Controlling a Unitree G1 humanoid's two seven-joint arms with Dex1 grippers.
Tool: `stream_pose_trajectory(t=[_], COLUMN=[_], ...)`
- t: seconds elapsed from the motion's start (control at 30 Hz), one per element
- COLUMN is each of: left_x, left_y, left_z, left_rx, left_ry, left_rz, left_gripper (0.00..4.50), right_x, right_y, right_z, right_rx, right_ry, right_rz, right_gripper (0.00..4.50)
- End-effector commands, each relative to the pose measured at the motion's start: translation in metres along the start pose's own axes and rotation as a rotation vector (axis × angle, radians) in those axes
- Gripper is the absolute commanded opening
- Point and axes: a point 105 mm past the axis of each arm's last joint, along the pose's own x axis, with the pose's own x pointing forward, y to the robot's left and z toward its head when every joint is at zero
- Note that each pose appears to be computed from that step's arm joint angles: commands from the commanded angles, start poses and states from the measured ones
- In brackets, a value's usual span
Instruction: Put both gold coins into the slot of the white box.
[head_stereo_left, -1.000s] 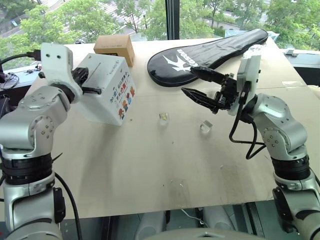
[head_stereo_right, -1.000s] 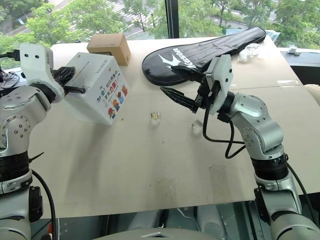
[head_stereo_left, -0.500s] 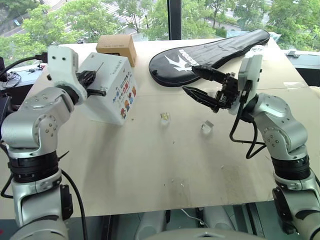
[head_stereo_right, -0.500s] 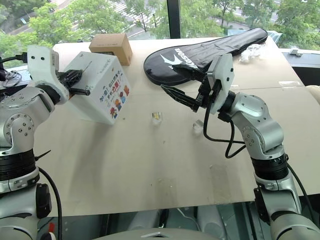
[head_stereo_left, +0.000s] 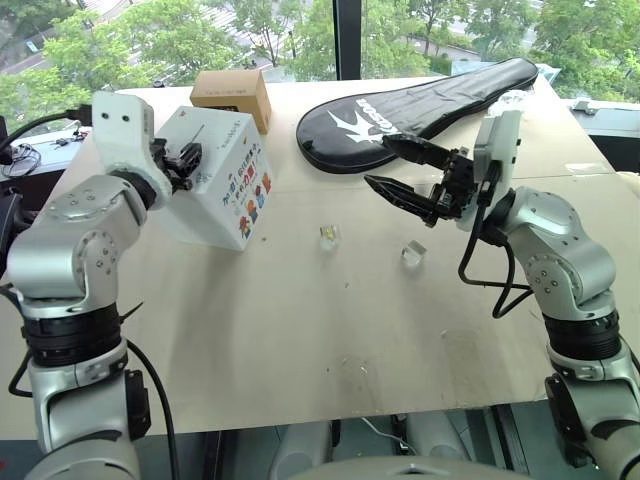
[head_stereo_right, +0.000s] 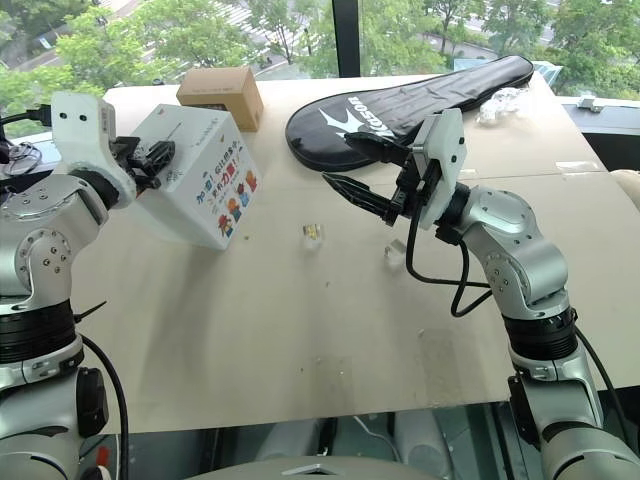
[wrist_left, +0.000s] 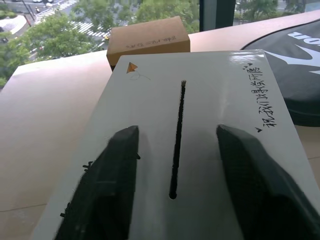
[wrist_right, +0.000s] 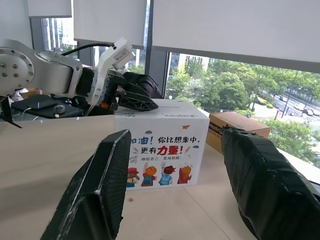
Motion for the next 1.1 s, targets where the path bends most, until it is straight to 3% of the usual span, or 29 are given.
stream_pose_trajectory(t=[0.03, 0.17, 0.27, 0.4, 0.5, 0.6, 0.77, 0.9, 1.1], left_x=[-0.005, -0.028, -0.058, -0.105, -0.126, -0.137, -0.143, -0.145, -0.154], left_y=[0.006, -0.028, -0.064, -0.103, -0.106, -0.099, -0.094, -0.088, -0.079], left_z=[0.029, 0.06, 0.042, -0.044, -0.089, -0.119, -0.126, -0.121, -0.111], left_rx=[-0.006, -0.102, -0.14, -0.145, -0.121, -0.102, -0.13, -0.138, -0.149], left_ry=[-0.183, -0.388, -0.361, -0.062, 0.071, 0.123, 0.071, 0.026, -0.022], left_rz=[0.016, -0.225, -0.471, -0.677, -0.661, -0.599, -0.532, -0.502, -0.497], left_gripper=[3.98, 3.98, 3.98, 3.98, 3.98, 3.98, 3.98, 3.98, 3.98], right_x=[-0.003, -0.017, -0.039, -0.079, -0.093, -0.102, -0.073, -0.027, 0.036], right_y=[0.002, 0.003, 0.008, 0.02, 0.028, 0.034, 0.028, 0.036, 0.033], right_z=[0.014, -0.004, -0.027, -0.082, -0.098, -0.109, -0.123, -0.132, -0.154], right_rx=[-0.038, 0.013, 0.084, 0.102, 0.109, 0.111, 0.064, 0.039, -0.02], right_ry=[-0.032, 0.035, 0.123, 0.342, 0.372, 0.4, 0.4, 0.348, 0.388], right_rz=[0.001, -0.021, -0.043, -0.071, -0.089, -0.097, -0.16, -0.121, -0.17], right_gripper=[3.07, 3.07, 3.07, 3.07, 3.07, 3.07, 3.07, 3.07, 3.07])
